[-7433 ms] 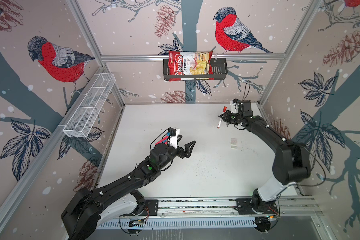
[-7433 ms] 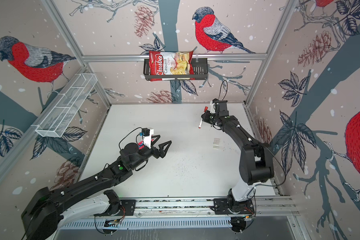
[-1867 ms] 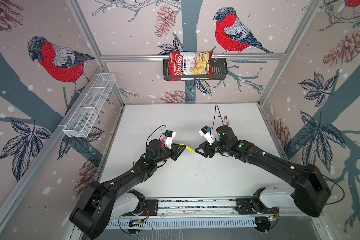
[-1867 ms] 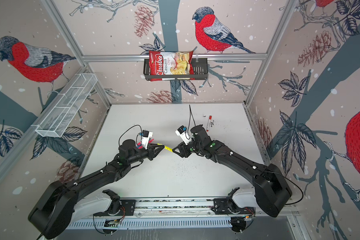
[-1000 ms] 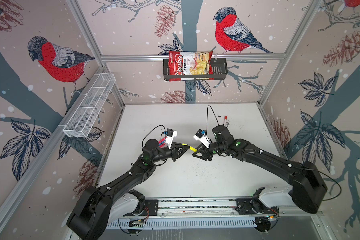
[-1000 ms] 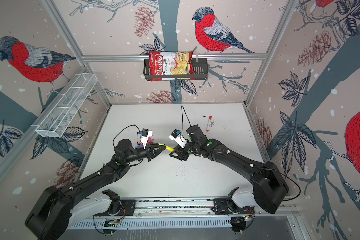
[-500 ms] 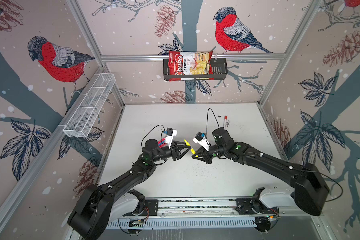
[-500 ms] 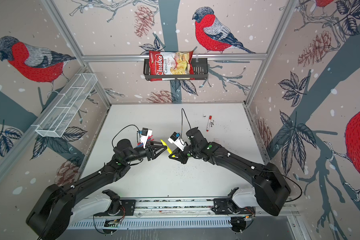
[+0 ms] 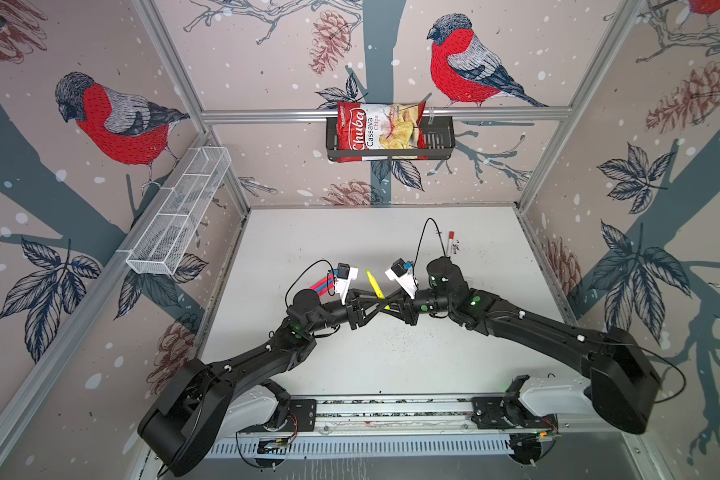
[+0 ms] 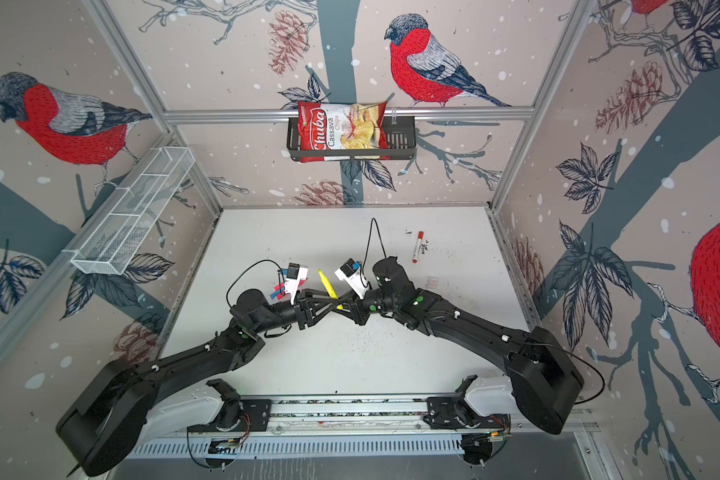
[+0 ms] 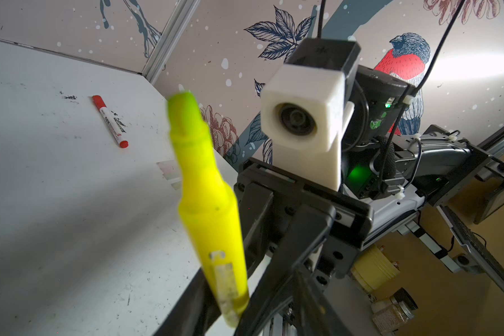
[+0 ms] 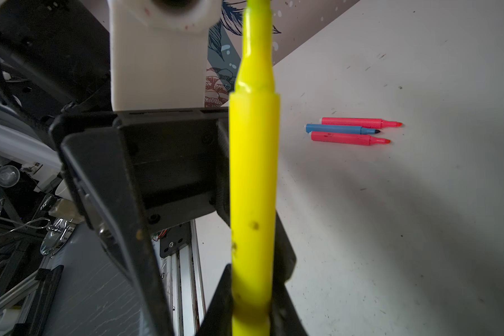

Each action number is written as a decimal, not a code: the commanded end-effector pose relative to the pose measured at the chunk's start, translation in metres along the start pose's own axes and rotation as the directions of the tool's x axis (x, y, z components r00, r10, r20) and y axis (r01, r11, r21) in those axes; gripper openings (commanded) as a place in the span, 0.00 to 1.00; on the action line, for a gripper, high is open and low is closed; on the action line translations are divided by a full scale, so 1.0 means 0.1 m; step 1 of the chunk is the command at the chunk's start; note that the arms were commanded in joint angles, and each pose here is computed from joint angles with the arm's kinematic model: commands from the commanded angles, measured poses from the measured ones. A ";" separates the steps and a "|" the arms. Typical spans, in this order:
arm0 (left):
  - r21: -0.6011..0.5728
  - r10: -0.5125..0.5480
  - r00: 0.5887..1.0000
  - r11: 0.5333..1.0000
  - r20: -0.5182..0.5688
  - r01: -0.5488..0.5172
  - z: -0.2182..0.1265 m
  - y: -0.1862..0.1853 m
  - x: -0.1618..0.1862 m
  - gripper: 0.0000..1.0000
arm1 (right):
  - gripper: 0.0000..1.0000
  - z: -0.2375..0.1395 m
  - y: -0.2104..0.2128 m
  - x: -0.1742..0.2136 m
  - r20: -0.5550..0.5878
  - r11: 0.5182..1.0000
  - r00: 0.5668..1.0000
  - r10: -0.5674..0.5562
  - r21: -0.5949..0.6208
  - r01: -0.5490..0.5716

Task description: Insert the pens into the pen caps

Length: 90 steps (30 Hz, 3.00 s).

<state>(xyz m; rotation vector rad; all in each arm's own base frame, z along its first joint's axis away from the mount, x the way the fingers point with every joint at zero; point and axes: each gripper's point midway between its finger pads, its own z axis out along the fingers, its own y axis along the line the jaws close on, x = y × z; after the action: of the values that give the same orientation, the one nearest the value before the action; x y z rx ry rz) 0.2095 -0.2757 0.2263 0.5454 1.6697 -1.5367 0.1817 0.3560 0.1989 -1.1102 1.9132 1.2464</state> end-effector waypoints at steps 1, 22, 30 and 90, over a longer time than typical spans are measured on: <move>0.056 0.028 0.996 0.998 0.089 -0.033 0.01 -0.15 -0.20 0.43 | 0.04 0.03 0.06 -0.10 0.046 1.000 0.999 -0.004 -0.018 0.005; 0.076 0.043 0.993 0.996 0.107 -0.052 0.00 -0.20 -0.26 0.00 | 0.06 0.02 0.17 -0.16 0.107 0.999 0.994 0.009 -0.046 -0.004; 0.027 0.093 0.992 0.995 0.090 -0.096 0.02 -0.17 -0.29 0.00 | 0.53 -0.11 0.08 -0.21 0.124 0.999 0.992 0.015 0.027 -0.019; -0.303 0.200 0.951 0.915 -0.234 -0.267 0.33 0.33 0.24 0.00 | 0.24 -0.18 -0.48 -0.38 0.117 0.954 0.990 0.084 0.276 -0.113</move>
<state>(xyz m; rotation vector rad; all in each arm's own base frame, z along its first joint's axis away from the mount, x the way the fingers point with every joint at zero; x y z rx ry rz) 0.2295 -0.3030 0.1763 0.6831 1.9456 -1.0139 0.2264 0.3456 0.2132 -0.8807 2.0144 1.0574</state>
